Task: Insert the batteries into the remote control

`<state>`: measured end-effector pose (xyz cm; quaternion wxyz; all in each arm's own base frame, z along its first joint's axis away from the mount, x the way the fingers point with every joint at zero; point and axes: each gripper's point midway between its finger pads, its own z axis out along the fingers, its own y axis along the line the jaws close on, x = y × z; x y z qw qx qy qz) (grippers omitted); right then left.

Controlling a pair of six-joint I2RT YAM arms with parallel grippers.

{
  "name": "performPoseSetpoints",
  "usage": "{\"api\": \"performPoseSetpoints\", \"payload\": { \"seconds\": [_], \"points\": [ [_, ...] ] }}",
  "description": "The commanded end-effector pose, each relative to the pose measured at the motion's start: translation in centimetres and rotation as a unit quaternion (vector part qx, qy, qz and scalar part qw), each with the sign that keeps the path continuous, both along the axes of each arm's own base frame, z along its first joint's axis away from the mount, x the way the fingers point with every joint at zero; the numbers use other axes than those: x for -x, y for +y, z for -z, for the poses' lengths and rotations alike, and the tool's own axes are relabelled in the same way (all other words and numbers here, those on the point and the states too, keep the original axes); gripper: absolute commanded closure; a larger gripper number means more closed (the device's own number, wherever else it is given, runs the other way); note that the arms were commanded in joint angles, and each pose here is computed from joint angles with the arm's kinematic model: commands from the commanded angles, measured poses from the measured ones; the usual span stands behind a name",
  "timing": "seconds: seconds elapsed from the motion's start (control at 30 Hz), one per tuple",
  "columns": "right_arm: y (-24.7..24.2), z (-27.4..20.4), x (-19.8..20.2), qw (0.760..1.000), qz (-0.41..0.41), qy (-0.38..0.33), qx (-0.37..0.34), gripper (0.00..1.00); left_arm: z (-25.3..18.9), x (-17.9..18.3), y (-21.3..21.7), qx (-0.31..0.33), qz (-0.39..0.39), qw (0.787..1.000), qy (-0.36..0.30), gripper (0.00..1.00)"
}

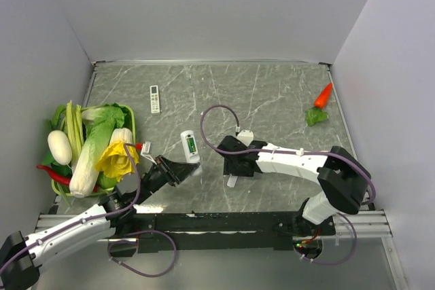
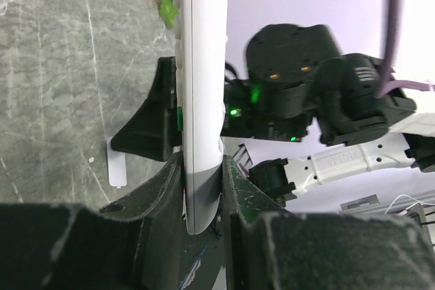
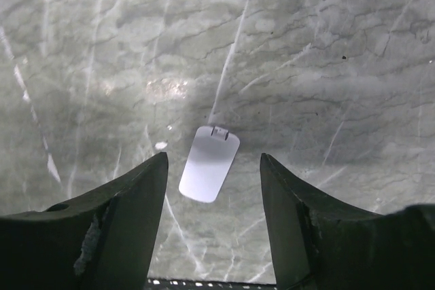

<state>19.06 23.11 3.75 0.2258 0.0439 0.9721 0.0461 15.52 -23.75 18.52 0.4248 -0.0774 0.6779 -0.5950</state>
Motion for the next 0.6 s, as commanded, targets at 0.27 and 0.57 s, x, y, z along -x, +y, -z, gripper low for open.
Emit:
{"api": "performPoseSetpoints", "payload": {
  "seconds": [0.27, 0.57],
  "points": [
    [1.3, 1.4, -0.4, 0.999, 0.047, 0.021, 0.011, 0.44, -0.4, -0.1, 0.4, 0.018, -0.008, 1.0, -0.008, 0.98],
    [0.9, 3.1, 0.2, 0.997, 0.058, 0.04, 0.027, 0.54, -0.5, 0.0, 0.4, 0.02, -0.006, 1.0, -0.008, 0.98]
  ]
}}
